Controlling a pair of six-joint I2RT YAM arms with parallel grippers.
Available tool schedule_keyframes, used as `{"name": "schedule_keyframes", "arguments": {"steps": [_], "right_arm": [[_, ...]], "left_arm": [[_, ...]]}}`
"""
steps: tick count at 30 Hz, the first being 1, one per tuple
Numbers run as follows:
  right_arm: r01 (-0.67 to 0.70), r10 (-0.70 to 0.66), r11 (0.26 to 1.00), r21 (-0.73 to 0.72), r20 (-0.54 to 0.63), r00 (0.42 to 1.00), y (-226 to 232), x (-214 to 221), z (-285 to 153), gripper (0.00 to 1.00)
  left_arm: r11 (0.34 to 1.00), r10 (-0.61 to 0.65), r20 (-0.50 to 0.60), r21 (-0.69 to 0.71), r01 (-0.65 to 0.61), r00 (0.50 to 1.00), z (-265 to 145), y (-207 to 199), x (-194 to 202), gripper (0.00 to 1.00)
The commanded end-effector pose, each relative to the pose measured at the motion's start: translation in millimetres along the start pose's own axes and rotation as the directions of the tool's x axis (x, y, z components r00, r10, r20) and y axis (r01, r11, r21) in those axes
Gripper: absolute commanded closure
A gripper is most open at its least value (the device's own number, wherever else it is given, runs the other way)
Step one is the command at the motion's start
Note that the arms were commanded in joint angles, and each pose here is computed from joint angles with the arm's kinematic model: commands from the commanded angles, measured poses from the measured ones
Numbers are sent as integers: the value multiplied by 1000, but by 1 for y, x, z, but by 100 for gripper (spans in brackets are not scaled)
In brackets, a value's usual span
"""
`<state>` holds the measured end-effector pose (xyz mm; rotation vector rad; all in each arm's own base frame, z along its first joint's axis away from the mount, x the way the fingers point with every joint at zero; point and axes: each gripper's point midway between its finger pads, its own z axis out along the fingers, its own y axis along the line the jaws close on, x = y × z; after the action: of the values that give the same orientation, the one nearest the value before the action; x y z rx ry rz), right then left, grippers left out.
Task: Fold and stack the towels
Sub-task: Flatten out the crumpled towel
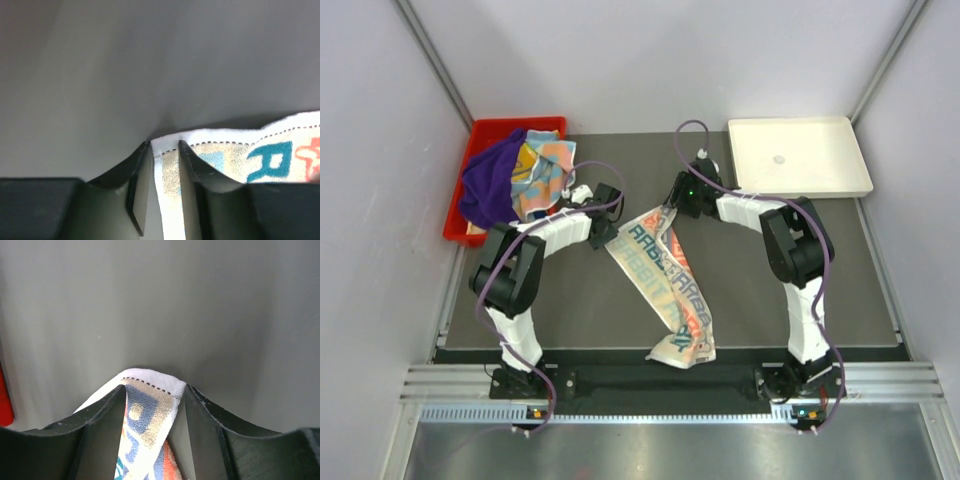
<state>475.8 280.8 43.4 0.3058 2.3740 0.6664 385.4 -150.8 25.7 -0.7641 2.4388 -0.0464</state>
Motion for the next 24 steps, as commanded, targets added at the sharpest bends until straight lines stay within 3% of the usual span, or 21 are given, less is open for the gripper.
{"name": "schedule_keyframes", "arguments": {"steps": [1,7,19,24], "right_arm": [[-11,12,999,-42,9,1000,14,1,2,50],[-15,16,999,-44,10,1000,15,-1,2,58],[13,-12,1000,-23,64,998,11,-20,-4,90],[53,-54,999,10,81,995,4,-28,-10,93]], "left_arm": [[1000,9,3,-21,-9,1000,9,2,-2,71],[999,39,22,-23,-39,999,9,-1,-12,100],[989,141,132,27,-146,981,-18,-28,-60,100],[977,196,149,60,-207,969,-27,-40,-73,100]]}}
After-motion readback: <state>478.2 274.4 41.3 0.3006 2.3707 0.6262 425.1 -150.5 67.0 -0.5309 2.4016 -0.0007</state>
